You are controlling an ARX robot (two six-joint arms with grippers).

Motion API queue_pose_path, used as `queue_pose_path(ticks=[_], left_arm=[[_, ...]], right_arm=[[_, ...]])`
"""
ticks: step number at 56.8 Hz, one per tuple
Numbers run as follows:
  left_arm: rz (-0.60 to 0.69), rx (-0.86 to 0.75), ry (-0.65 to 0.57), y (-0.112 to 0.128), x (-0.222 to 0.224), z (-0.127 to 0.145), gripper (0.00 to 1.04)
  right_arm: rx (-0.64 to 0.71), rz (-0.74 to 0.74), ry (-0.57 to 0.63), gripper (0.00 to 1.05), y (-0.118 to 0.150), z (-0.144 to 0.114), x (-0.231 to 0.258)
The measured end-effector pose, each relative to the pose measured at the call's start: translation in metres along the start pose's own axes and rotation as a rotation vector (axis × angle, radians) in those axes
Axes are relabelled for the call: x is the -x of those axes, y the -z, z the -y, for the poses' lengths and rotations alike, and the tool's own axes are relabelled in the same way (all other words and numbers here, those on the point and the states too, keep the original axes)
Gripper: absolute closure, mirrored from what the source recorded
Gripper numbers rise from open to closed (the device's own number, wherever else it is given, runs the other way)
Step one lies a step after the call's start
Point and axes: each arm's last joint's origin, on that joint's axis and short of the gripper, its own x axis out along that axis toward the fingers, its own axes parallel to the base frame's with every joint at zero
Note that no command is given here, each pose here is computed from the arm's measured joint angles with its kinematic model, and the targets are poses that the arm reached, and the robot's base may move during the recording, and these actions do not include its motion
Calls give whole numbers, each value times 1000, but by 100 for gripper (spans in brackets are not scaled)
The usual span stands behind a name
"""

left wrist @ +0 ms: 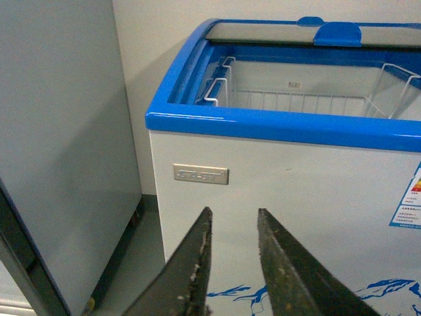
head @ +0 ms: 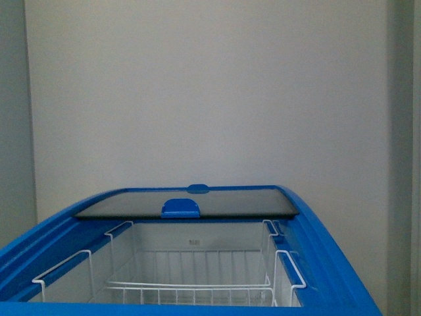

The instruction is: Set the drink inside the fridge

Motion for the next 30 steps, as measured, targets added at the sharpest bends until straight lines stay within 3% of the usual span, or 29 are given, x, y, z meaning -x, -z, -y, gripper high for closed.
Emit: queue_pose_path(ticks=[12, 20, 23, 30], left_arm=[[0, 0, 0, 0, 0, 0, 36], [0, 0, 0, 0, 0, 0, 15], [0, 0, 0, 0, 0, 0, 7], [0, 0, 0, 0, 0, 0, 8]], right_arm=[[0, 0, 0, 30, 0, 0, 0], [0, 0, 0, 10, 0, 0, 0], [-1, 0, 0, 6, 0, 0, 0], [-1, 0, 0, 8, 0, 0, 0]])
